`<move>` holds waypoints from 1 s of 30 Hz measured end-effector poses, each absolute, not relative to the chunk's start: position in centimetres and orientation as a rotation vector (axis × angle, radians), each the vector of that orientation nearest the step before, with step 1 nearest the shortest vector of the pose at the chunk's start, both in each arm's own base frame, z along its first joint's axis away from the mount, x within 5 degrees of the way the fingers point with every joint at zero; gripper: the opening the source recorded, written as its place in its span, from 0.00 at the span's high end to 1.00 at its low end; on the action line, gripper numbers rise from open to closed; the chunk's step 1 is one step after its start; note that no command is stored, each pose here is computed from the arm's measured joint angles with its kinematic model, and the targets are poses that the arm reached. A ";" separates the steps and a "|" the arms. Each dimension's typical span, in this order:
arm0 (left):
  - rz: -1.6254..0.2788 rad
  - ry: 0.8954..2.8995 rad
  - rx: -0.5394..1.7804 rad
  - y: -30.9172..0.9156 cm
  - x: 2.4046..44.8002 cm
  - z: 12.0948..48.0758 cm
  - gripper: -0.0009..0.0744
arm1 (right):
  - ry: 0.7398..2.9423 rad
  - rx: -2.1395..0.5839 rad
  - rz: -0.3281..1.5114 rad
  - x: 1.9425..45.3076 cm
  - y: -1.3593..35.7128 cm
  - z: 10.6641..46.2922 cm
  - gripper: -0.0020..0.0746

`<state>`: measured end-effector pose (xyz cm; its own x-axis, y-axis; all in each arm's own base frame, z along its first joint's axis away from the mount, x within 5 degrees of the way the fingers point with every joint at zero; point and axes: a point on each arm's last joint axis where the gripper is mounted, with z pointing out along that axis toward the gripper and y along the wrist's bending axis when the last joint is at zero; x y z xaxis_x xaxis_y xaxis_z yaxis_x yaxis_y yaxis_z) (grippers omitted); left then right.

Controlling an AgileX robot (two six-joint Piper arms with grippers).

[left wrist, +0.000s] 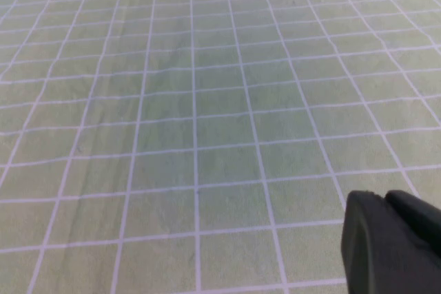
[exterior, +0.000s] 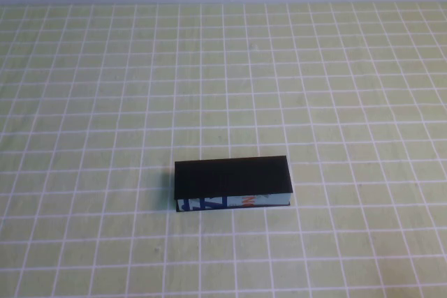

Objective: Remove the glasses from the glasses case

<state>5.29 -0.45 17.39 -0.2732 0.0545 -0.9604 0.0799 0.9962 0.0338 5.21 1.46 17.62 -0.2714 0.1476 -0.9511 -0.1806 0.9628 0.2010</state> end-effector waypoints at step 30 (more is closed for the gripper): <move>-0.365 1.743 -0.157 -1.3 5.4 18.4 0.99 | 1.819 -0.024 0.315 5.2 1.5 17.6 1.00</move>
